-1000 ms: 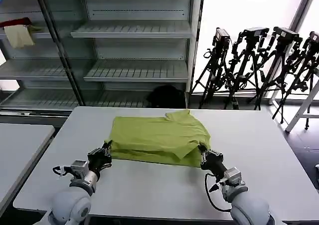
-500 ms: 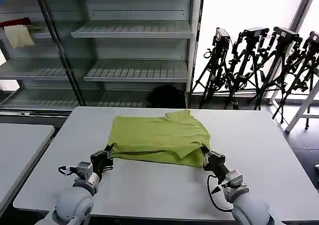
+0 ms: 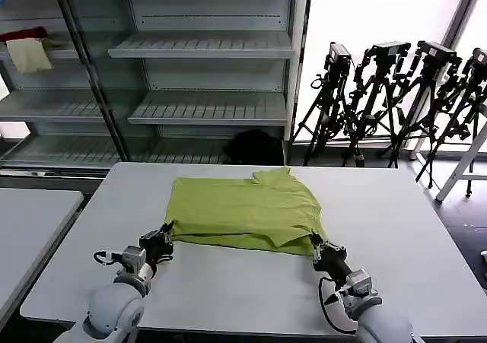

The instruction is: Fold and organize the clothes.

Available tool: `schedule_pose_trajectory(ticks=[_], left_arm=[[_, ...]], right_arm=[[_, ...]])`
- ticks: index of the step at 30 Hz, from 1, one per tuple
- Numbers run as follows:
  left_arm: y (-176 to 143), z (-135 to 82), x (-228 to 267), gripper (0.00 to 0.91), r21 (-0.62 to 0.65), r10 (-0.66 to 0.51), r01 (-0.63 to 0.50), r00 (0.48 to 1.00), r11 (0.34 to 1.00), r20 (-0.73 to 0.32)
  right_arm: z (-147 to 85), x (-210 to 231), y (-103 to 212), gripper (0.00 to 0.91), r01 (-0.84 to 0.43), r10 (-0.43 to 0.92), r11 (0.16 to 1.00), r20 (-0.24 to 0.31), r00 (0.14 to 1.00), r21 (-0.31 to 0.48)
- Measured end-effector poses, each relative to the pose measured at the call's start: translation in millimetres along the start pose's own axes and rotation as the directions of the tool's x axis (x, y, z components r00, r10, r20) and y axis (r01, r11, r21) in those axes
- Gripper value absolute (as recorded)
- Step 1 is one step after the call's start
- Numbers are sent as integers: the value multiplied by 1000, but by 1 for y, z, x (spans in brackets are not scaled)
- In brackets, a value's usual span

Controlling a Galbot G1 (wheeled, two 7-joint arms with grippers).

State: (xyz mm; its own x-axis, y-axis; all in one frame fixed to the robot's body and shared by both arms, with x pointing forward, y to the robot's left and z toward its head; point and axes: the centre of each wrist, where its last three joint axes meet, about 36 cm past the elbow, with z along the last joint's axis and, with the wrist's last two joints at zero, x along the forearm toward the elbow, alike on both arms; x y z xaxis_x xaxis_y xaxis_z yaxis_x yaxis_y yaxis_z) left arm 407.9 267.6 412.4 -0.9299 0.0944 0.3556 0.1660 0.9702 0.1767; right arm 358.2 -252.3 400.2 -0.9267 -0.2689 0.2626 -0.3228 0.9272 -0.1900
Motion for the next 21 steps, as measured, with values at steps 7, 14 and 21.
schedule_pose_trajectory(ticks=[7, 14, 21], left_arm=[[-1, -5, -4, 907, -17, 4, -4, 1000, 1000, -3], [0, -10, -8, 907, -34, -7, 7, 1000, 999, 3], [10, -15, -4, 907, -60, -33, 34, 999, 998, 9]], right_arm=[[-1, -2, 3, 907, -29, 29, 999, -16, 999, -29], [-6, -7, 7, 907, -76, 75, 995, -21, 997, -60], [-22, -3, 4, 907, -134, 131, 987, -35, 991, -89]])
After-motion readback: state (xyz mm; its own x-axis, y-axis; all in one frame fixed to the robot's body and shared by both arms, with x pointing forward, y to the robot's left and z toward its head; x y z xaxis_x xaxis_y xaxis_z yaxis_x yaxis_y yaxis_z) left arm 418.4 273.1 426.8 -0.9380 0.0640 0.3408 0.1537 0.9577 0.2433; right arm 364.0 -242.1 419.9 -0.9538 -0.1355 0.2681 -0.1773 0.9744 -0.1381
